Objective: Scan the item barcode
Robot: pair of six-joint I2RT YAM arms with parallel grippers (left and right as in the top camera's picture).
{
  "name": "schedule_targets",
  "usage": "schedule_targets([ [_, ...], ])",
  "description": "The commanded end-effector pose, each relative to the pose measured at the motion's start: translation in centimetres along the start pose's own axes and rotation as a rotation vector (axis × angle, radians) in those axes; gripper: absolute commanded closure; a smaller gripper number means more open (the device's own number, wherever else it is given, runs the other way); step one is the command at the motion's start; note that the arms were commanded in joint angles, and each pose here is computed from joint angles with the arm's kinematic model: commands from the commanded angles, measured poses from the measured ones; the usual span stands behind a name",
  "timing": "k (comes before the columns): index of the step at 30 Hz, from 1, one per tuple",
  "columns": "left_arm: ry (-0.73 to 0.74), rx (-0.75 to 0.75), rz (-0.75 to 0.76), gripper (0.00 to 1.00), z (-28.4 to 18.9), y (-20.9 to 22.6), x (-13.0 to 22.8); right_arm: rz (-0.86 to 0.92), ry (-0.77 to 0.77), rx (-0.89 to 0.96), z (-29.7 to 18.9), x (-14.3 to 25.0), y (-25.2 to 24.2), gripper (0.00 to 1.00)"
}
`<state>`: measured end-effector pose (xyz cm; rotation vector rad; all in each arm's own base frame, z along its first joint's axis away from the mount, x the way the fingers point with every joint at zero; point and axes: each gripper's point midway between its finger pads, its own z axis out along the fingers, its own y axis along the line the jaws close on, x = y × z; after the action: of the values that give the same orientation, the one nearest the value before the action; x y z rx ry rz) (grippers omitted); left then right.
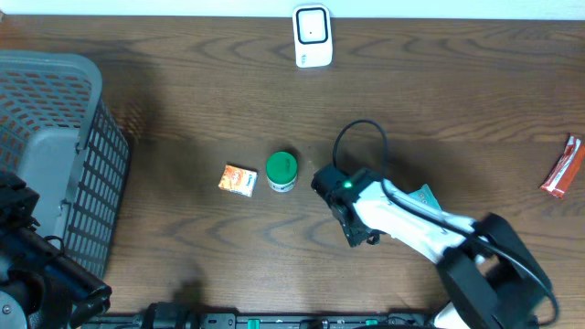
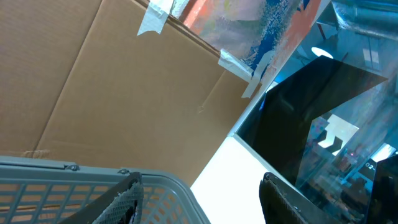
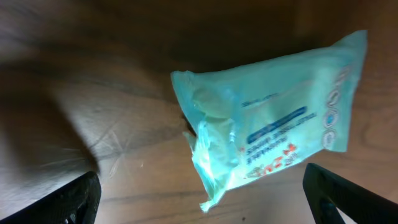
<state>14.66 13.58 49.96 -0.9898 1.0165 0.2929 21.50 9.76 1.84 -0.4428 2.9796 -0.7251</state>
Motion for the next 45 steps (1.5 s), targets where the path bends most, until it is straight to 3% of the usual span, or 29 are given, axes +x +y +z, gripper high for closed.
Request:
schedule_targets([
  [1, -0.001, 0.000, -0.007, 0.39, 0.0, 0.0, 0.0, 0.017, 0.069, 0.064, 1.6, 1.1, -0.4, 0.01],
  [4, -0.002, 0.000, -0.007, 0.39, 0.0, 0.0, 0.0, 0.009, 0.162, 0.122, 3.7, 2.3, -1.0, 0.05],
  [5, -0.001, 0.000, -0.007, 0.39, 0.0, 0.0, 0.0, 0.011, 0.188, 0.128, 4.3, 2.6, -1.0, 0.17],
  [7, -0.002, 0.000, -0.007, 0.39, 0.0, 0.0, 0.0, -0.021, 0.232, 0.115, 5.5, 3.0, -0.7, 0.65],
  [8, -0.002, 0.000, -0.007, 0.39, 0.0, 0.0, 0.0, -0.030, 0.240, 0.105, 5.8, 3.0, -0.4, 0.82],
  [9, -0.001, 0.000, -0.007, 0.39, 0.0, 0.0, 0.0, -0.026, 0.240, 0.090, 6.1, 2.9, -0.1, 0.91],
  [10, -0.002, 0.000, -0.007, 0.39, 0.0, 0.0, 0.0, -0.019, 0.232, 0.075, 6.2, 2.7, 0.3, 0.99],
  [13, -0.002, 0.000, -0.007, 0.39, 0.0, 0.0, 0.0, -0.004, 0.212, 0.008, 5.7, 1.9, 1.4, 0.99],
  [19, -0.002, 0.000, -0.007, 0.39, 0.0, 0.0, 0.0, 0.013, 0.098, -0.241, -0.5, -1.2, 3.1, 0.99],
  [27, -0.002, 0.000, -0.007, 0.39, 0.0, 0.0, 0.0, -0.030, -0.339, -0.862, -16.8, -6.3, 4.7, 0.99],
  [30, -0.002, 0.000, -0.007, 0.39, 0.0, 0.0, 0.0, 0.032, -0.423, -0.892, -18.5, -6.9, 2.4, 0.99],
  [31, -0.002, 0.000, -0.007, 0.39, 0.0, 0.0, 0.0, 0.089, -0.406, -0.817, -17.2, -6.9, 1.0, 0.85],
  [32, -0.001, 0.000, -0.007, 0.39, 0.0, 0.0, 0.0, 0.125, -0.382, -0.747, -16.0, -6.8, 0.0, 0.62],
  [34, -0.002, 0.000, -0.007, 0.39, 0.0, 0.0, 0.0, 0.160, -0.305, -0.640, -13.6, -5.7, -1.4, 0.01],
  [36, -0.001, 0.000, -0.007, 0.39, 0.0, 0.0, 0.0, 0.271, -0.190, -0.662, -12.1, -4.5, -1.4, 0.01],
  [45, -0.001, 0.000, -0.007, 0.39, 0.0, 0.0, 0.0, 0.673, 0.047, -0.856, -7.6, -3.2, -5.3, 0.01],
])
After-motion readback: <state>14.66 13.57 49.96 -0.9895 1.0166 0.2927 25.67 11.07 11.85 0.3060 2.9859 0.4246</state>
